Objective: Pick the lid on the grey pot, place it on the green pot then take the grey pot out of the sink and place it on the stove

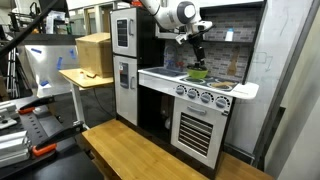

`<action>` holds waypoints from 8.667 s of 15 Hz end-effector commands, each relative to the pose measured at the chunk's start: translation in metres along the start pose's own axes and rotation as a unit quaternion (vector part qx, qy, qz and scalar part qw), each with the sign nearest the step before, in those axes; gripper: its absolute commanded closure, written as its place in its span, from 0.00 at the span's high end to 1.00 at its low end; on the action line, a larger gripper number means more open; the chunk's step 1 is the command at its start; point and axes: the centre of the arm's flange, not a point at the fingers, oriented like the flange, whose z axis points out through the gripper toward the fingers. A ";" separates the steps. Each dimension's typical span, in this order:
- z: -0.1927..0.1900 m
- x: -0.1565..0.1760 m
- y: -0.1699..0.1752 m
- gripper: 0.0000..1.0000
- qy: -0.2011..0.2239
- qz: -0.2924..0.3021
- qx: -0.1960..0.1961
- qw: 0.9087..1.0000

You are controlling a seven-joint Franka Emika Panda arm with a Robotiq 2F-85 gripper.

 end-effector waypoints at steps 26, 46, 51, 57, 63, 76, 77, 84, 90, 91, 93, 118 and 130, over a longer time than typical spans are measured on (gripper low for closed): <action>-0.108 -0.131 -0.002 1.00 -0.233 -0.350 0.038 0.906; -0.012 -0.161 -0.025 1.00 -0.091 -0.139 0.052 0.985; -0.006 -0.153 -0.032 1.00 -0.097 -0.144 0.053 0.983; 0.025 -0.158 -0.026 1.00 -0.114 -0.137 0.051 0.983; 0.034 -0.158 -0.031 0.66 -0.126 -0.134 0.051 0.982; 0.033 -0.153 -0.029 0.00 -0.146 -0.129 0.037 0.980; 0.031 -0.152 -0.030 0.01 -0.147 -0.130 0.038 0.980; -0.021 -0.137 -0.030 0.01 -0.160 -0.158 0.034 0.974; -0.071 -0.107 0.017 0.01 -0.182 -0.140 -0.014 0.973; -0.076 -0.102 0.029 0.01 -0.181 -0.131 -0.020 0.974; -0.081 -0.096 0.050 0.01 -0.184 -0.113 -0.027 0.976; -0.013 -0.002 0.149 0.01 -0.130 0.173 -0.087 0.973; 0.007 0.029 0.127 0.44 -0.142 0.199 -0.086 0.966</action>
